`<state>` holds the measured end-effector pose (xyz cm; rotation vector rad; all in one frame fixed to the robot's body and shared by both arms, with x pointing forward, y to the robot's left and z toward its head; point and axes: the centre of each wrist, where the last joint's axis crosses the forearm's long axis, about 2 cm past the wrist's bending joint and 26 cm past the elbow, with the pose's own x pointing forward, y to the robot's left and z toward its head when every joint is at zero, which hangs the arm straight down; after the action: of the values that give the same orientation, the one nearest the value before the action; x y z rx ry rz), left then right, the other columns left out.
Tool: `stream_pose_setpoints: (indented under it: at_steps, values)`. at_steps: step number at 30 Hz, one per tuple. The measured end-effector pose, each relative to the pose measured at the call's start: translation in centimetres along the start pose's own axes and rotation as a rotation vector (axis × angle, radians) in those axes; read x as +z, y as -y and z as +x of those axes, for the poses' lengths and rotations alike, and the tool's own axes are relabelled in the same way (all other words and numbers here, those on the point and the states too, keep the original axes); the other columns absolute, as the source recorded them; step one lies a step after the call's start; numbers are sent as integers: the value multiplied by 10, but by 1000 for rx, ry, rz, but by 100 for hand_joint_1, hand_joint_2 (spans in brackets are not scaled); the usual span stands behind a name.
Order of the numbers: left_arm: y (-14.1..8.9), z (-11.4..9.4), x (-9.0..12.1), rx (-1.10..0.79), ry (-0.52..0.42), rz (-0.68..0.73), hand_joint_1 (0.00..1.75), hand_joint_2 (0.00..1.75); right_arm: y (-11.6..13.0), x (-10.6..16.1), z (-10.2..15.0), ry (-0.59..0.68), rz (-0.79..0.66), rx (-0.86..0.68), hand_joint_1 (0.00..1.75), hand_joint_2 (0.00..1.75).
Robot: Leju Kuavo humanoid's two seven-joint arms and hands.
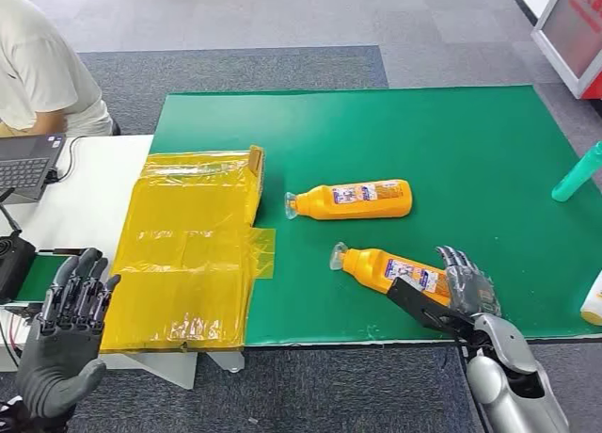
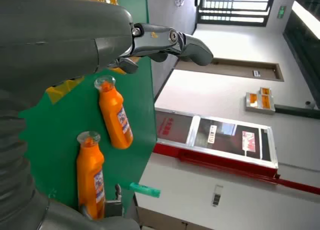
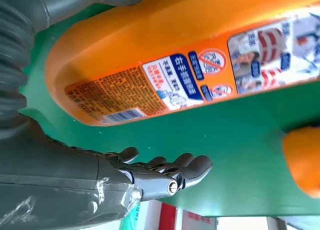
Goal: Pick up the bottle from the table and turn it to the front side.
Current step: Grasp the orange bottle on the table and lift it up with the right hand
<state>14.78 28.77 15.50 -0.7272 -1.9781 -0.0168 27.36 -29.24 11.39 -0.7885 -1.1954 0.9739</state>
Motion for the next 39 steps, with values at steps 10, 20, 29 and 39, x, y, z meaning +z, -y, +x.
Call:
stream_pose_setpoints:
  at_steps: [10,20,29,39]
  values:
    - [-1,0,-4,-24,1,-3,0,175,-4,-10,1,-16,46,60,0,175]
    - [-2,0,-4,-35,7,-12,0,175,-3,-21,-6,-10,141,30,0,175]
    - [-2,1,-4,-43,2,-15,0,175,0,-30,-12,-40,173,84,93,175]
    - [-2,2,-4,-52,4,-4,0,175,1,-36,-11,-43,184,119,175,175]
